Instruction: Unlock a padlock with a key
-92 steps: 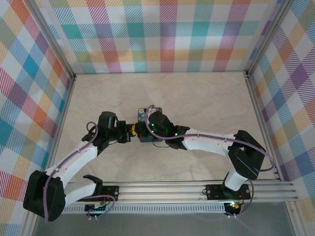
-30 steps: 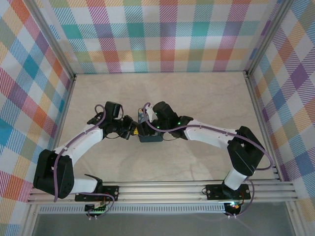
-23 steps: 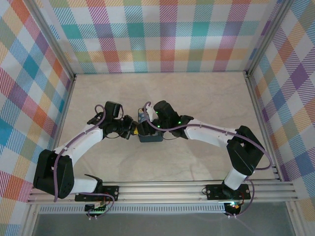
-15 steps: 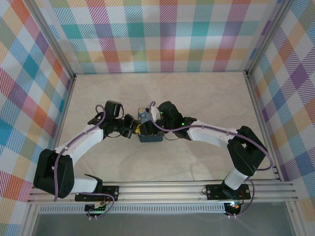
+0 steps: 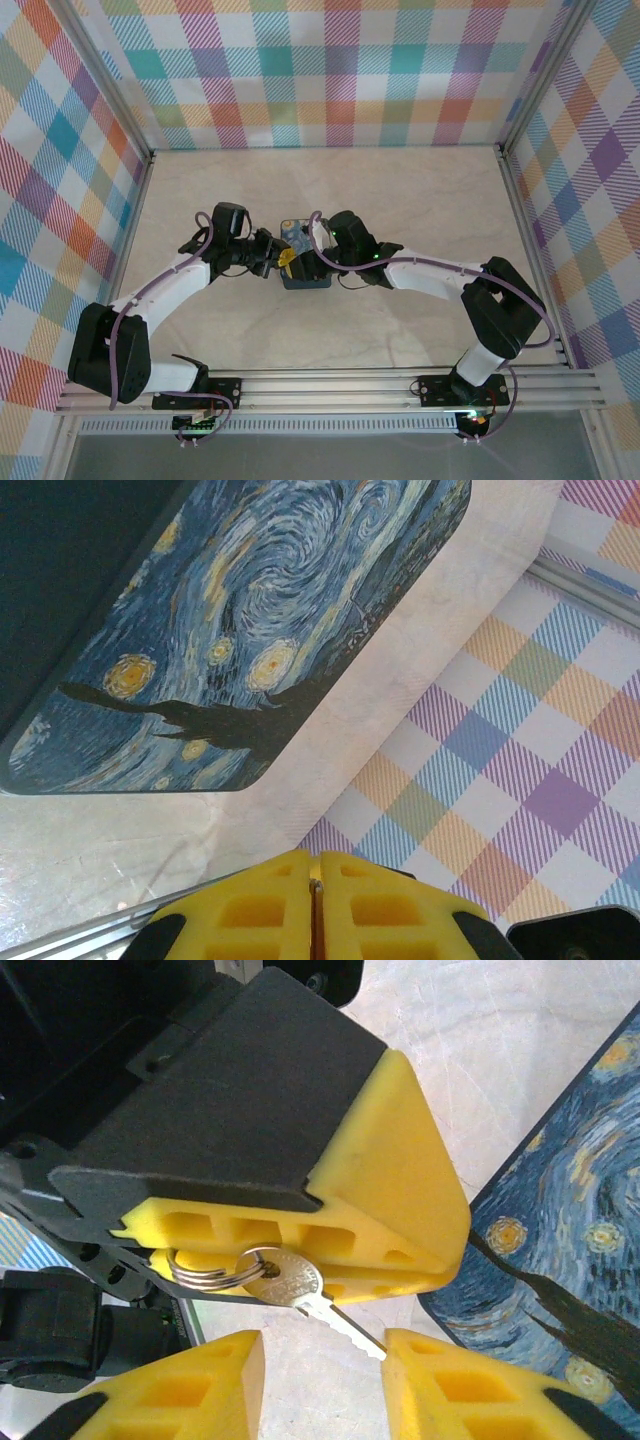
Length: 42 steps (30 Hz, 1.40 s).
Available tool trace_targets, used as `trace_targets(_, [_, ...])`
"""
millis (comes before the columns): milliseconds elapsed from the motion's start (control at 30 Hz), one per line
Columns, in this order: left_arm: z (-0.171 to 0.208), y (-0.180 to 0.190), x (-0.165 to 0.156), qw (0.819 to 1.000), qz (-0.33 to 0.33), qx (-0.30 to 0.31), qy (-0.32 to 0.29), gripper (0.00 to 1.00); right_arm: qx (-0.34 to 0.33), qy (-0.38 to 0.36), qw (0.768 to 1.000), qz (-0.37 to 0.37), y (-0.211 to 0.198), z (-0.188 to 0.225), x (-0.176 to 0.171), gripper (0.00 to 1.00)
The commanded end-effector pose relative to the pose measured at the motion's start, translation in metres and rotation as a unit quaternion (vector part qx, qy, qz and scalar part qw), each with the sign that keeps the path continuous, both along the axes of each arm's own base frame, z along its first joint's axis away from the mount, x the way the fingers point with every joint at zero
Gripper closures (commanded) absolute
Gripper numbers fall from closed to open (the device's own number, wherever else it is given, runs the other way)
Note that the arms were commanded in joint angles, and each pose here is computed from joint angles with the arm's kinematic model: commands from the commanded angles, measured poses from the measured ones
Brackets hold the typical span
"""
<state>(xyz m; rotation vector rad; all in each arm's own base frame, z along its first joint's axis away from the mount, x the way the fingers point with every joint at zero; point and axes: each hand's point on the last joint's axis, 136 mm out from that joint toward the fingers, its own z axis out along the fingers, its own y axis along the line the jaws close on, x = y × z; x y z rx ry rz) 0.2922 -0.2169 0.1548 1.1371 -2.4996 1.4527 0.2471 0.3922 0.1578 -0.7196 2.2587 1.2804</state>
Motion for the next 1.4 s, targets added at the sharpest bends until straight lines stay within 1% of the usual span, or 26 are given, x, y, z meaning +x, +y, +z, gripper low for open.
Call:
trace_targets(0, [0.009, -0.005, 0.001, 1.000, -0.008, -0.014, -0.009, 1.00, 0.025, -0.017, 1.000, -0.001, -0.003, 0.017, 0.005, 0.69])
trace_targets(200, [0.006, -0.005, 0.001, 1.000, -0.008, -0.014, -0.008, 1.00, 0.036, -0.016, 0.999, 0.006, -0.005, 0.020, 0.005, 0.80])
trace_targets(267, [0.005, -0.005, 0.001, 1.000, -0.007, -0.015, -0.007, 1.00, 0.041, -0.015, 0.999, 0.011, -0.004, 0.021, 0.004, 0.82])
trace_targets(300, [0.005, -0.006, 0.002, 1.000, -0.008, -0.017, -0.007, 1.00, 0.043, -0.015, 0.999, 0.015, -0.004, 0.021, 0.002, 0.81])
trace_targets(400, [0.005, -0.007, 0.003, 1.000, -0.008, -0.019, -0.008, 1.00, 0.044, -0.011, 0.999, 0.022, -0.003, 0.020, 0.001, 0.73])
trace_targets(633, [0.006, -0.007, 0.002, 1.000, -0.009, -0.022, -0.008, 1.00, 0.050, -0.003, 0.998, 0.032, 0.004, 0.018, 0.001, 0.71])
trace_targets(733, [0.007, -0.007, 0.002, 1.000, -0.008, -0.023, -0.009, 1.00, 0.055, -0.002, 0.998, 0.035, 0.005, 0.020, 0.001, 0.75])
trace_targets(900, [0.005, -0.006, 0.002, 1.000, -0.006, -0.022, -0.009, 1.00, 0.055, -0.008, 0.998, 0.038, 0.004, 0.023, 0.000, 0.86])
trace_targets(1100, [-0.003, -0.003, 0.000, 1.000, -0.002, -0.008, -0.002, 1.00, 0.055, -0.007, 0.998, 0.035, 0.000, 0.021, -0.003, 0.95])
trace_targets(1367, [-0.008, 0.000, -0.001, 1.000, -0.001, 0.002, 0.002, 1.00, 0.071, 0.015, 0.997, 0.030, 0.000, 0.022, -0.006, 0.99])
